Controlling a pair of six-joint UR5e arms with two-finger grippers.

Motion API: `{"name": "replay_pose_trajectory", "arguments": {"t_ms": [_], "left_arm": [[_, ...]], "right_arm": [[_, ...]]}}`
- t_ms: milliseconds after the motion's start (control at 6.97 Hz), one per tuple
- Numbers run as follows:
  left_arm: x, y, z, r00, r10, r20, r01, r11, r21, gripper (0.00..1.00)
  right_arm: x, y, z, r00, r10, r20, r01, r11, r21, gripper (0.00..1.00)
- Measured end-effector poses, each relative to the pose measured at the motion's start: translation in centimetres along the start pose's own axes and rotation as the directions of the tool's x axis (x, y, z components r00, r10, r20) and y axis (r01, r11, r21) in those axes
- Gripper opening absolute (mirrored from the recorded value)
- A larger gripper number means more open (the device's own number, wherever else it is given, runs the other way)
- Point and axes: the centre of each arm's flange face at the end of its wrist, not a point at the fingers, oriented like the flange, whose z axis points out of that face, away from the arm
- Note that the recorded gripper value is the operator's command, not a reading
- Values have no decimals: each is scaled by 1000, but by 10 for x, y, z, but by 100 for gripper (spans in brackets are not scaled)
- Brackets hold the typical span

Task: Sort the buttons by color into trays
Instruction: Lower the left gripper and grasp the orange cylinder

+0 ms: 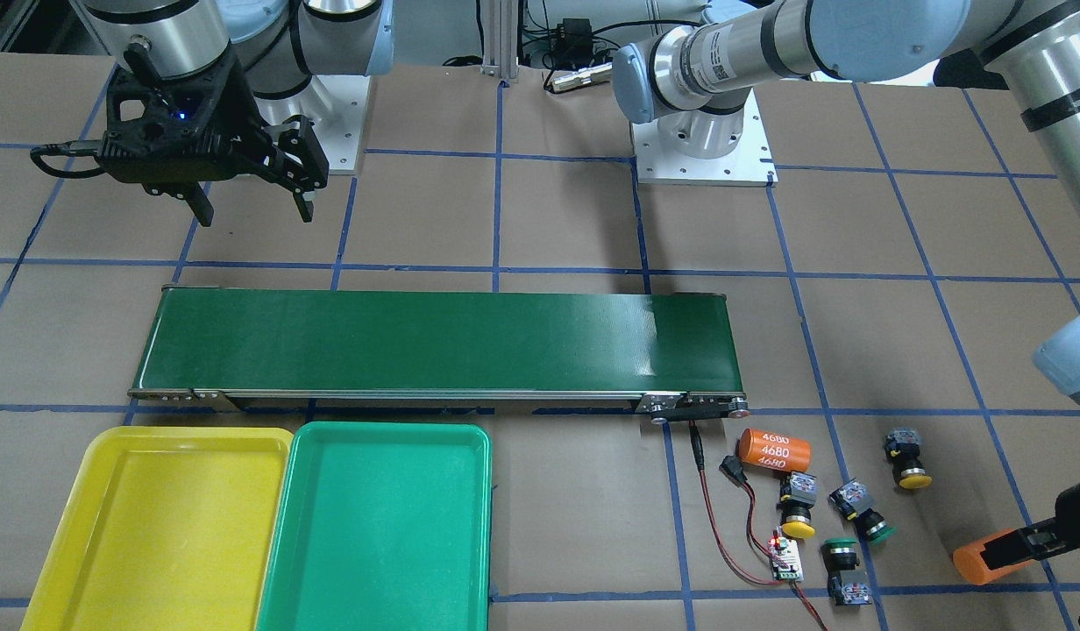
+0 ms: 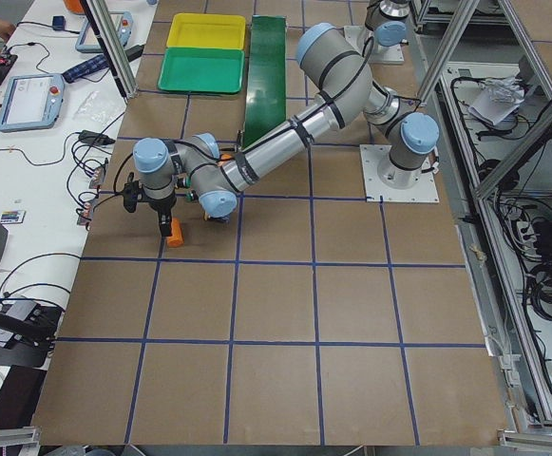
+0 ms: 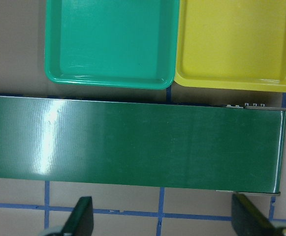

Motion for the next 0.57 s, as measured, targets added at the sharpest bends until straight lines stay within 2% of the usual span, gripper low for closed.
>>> {"name": "replay_pose_trajectory", "arguments": {"t_ms": [574], "left_arm": [[0, 0, 19, 1000, 1, -5, -1, 1000, -22, 100]], "right_arm": [[0, 0, 0, 1000, 0, 0, 0, 1000, 0, 100]]}}
